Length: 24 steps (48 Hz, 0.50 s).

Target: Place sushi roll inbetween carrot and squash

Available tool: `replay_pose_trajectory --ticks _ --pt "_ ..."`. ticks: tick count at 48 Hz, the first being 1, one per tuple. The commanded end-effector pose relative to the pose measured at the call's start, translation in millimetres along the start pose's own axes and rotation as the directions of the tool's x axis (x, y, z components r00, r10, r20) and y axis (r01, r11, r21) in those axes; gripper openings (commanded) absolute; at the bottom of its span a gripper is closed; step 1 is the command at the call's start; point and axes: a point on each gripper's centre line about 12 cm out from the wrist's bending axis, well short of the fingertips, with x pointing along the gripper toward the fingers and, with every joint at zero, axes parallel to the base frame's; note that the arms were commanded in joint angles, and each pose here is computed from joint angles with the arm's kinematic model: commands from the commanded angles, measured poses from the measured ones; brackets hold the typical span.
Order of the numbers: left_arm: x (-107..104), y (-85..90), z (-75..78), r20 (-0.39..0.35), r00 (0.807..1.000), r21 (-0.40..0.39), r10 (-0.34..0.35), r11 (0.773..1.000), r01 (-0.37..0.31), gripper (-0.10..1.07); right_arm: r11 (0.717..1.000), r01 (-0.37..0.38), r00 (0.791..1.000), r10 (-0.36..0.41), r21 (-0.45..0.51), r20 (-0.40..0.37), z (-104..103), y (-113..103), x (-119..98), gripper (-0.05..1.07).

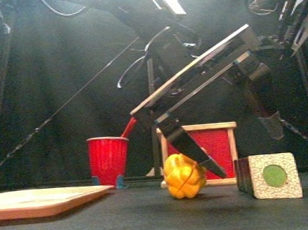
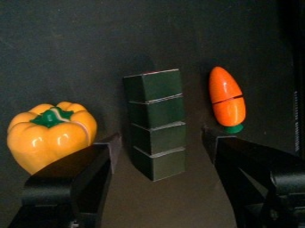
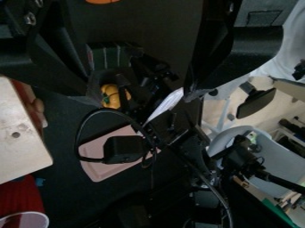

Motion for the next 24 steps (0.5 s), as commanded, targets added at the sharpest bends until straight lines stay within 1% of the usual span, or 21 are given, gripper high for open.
replay_pose_trajectory --ticks 1,13,24 --pt "-12.1 -14.8 4.2 0.001 0.999 -0.013 -0.044 0.999 0.044 1.02 1.0 -0.005 1.0 0.005 0.0 0.008 3.4 1.7 0.3 1.01" --pt "-13.9 -24.9 -4.1 -0.018 0.997 -0.012 -0.078 0.997 0.078 1.02 1.0 -0.007 1.0 0.007 0.001 0.008 3.2 2.0 0.4 1.01" --pt "-13.0 -25.9 -7.0 -0.032 0.996 -0.025 -0.083 0.996 0.082 1.02 1.0 -0.009 1.0 0.009 0.002 0.01 3.7 2.2 0.1 1.01"
